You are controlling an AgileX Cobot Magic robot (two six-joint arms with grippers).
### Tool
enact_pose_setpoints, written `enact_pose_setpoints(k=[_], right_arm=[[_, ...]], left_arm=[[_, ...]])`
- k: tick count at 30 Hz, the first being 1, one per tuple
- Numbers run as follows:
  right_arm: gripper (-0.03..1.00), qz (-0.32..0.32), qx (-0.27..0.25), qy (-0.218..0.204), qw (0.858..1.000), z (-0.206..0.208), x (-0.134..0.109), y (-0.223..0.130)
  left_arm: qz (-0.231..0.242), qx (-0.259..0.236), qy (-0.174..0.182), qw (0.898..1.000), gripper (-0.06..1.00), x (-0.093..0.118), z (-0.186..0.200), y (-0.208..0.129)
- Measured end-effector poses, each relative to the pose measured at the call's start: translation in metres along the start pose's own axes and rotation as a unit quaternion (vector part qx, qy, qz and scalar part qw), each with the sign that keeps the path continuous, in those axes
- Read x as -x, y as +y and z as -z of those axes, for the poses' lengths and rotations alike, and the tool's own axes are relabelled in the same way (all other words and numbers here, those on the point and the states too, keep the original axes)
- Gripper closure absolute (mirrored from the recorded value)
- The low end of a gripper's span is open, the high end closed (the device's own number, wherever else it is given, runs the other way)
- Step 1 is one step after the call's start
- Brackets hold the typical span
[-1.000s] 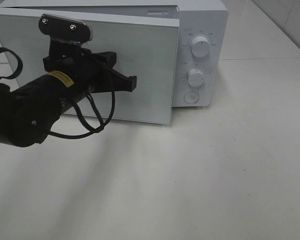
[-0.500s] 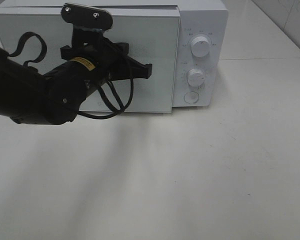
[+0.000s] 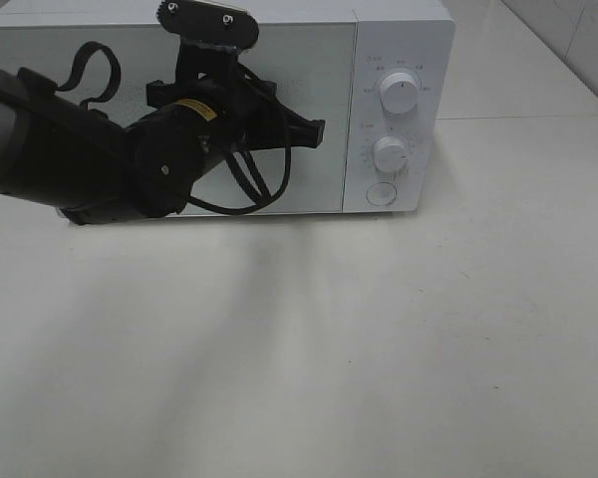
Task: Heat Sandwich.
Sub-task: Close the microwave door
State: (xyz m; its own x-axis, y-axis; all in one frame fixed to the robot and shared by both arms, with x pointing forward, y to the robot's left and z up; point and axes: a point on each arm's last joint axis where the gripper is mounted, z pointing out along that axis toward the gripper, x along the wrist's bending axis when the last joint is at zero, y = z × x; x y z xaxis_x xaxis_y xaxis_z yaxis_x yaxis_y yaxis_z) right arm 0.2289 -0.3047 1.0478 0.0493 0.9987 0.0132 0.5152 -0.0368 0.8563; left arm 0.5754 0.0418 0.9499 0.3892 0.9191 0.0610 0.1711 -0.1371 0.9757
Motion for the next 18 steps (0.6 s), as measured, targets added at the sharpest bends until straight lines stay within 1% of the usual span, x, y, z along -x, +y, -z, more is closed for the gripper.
enact_pose_setpoints(k=[7, 10, 14, 15, 16, 18], right_arm=[[0.21, 0.000, 0.000, 0.000, 1.000, 0.000, 0.000, 0.000], [0.21, 0.000, 0.000, 0.000, 1.000, 0.000, 0.000, 0.000], [0.21, 0.000, 0.000, 0.000, 1.000, 0.000, 0.000, 0.000], [0.21, 0.000, 0.000, 0.000, 1.000, 0.000, 0.000, 0.000], [0.21, 0.000, 0.000, 0.000, 1.000, 0.000, 0.000, 0.000], [0.21, 0.000, 0.000, 0.000, 1.000, 0.000, 0.000, 0.000]], left_arm=[[0.004, -0.016, -0.003, 1.000, 0.94, 0.006, 0.015, -0.005], [-0.004, -0.025, -0.022, 0.999, 0.94, 0.016, 0.034, -0.008], [-0.011, -0.036, -0.037, 0.999, 0.94, 0.020, 0.048, -0.011], [-0.014, -0.054, -0.046, 0.997, 0.89, 0.020, 0.055, -0.015], [-0.014, -0.054, -0.046, 0.997, 0.89, 0.020, 0.055, -0.015], [-0.016, -0.072, -0.054, 0.996, 0.73, 0.019, 0.062, -0.018]])
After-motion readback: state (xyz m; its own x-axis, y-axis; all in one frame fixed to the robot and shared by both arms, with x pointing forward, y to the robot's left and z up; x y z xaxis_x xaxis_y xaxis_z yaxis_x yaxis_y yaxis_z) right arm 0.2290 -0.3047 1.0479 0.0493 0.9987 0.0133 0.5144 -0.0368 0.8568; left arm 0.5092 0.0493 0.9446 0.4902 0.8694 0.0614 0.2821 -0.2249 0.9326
